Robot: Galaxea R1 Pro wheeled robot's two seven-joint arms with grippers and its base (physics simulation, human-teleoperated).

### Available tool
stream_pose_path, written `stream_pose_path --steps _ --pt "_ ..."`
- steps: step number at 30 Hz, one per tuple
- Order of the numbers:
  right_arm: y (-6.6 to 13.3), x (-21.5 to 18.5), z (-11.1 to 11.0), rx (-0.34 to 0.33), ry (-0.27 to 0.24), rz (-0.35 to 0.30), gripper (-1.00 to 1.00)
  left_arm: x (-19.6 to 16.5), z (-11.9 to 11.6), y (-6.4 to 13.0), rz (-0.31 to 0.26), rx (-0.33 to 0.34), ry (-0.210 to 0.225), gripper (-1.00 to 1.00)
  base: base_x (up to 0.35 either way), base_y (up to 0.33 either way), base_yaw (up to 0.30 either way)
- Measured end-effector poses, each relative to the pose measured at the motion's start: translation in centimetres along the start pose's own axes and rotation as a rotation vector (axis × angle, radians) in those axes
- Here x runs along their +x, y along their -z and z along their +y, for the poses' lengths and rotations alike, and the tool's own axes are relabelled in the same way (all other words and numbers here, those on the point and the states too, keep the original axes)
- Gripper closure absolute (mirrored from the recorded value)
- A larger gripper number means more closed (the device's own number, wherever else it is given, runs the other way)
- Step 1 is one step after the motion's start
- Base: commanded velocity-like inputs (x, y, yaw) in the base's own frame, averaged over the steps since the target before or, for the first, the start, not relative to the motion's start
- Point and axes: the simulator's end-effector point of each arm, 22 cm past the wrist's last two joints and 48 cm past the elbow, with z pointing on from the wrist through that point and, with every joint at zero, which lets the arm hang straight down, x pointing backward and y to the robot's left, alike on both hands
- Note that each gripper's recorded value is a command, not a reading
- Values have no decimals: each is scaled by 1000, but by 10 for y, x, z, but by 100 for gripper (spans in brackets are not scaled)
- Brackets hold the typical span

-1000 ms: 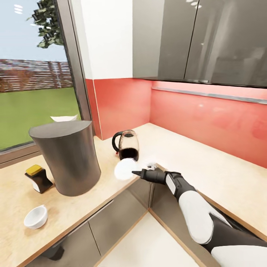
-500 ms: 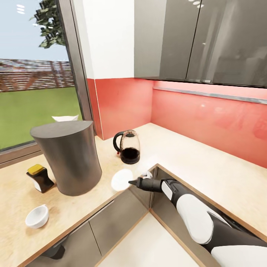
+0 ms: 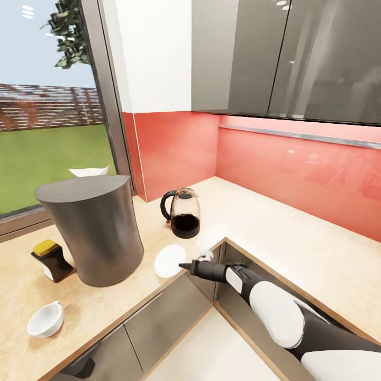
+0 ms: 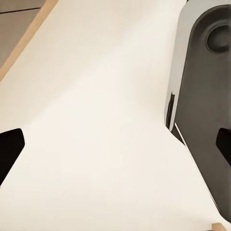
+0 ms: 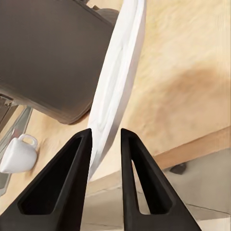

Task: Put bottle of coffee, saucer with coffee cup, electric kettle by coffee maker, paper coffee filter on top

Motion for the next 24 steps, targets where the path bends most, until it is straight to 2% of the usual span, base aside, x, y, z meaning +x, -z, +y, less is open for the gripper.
stream_pose_path --steps 7,11,14,24 --pt "-3 8 2 -10 1 2 100 1 0 0 1 0 0 -100 7 0 0" --pt "-3 7 3 -11 17 -8 100 1 1 0 2 -1 0 -100 221 5 0" --pt "-5 12 4 -14 10 -1 100 1 0 0 2 0 1 -100 215 1 0" --pt "-5 18 1 -12 13 -7 100 11 0 -1 22 -1 -4 -100 76 24 0"
